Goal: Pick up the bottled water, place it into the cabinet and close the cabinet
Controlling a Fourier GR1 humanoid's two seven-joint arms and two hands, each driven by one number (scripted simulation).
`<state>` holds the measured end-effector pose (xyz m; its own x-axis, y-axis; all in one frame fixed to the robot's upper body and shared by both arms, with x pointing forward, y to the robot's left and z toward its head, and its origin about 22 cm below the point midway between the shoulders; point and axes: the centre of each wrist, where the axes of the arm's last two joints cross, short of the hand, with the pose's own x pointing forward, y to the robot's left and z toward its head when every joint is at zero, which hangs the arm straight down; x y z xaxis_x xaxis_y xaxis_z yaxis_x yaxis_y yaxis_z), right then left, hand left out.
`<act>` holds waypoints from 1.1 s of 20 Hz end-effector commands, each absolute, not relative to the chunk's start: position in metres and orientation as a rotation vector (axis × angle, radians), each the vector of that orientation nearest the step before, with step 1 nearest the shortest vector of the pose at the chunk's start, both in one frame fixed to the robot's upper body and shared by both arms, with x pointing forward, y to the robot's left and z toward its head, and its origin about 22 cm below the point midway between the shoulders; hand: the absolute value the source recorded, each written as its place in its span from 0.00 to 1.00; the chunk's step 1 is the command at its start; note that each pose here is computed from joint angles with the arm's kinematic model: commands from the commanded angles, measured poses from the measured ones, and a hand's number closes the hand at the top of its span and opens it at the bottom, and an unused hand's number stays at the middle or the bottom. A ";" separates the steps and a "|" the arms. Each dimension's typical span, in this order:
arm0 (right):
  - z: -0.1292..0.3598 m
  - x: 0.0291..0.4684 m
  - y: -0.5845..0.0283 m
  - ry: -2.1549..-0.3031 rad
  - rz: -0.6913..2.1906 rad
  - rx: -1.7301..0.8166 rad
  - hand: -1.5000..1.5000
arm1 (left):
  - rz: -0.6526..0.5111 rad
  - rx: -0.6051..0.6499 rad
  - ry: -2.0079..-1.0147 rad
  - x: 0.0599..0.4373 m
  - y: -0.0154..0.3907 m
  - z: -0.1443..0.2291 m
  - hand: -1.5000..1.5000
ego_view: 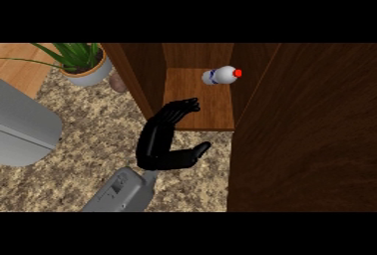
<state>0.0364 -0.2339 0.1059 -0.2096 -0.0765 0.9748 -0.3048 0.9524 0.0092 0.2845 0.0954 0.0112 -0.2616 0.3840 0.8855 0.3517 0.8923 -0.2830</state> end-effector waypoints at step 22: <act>0.161 0.030 -0.202 -1.711 0.823 0.731 1.00 | 0.245 -0.455 -1.842 0.181 0.249 0.023 0.00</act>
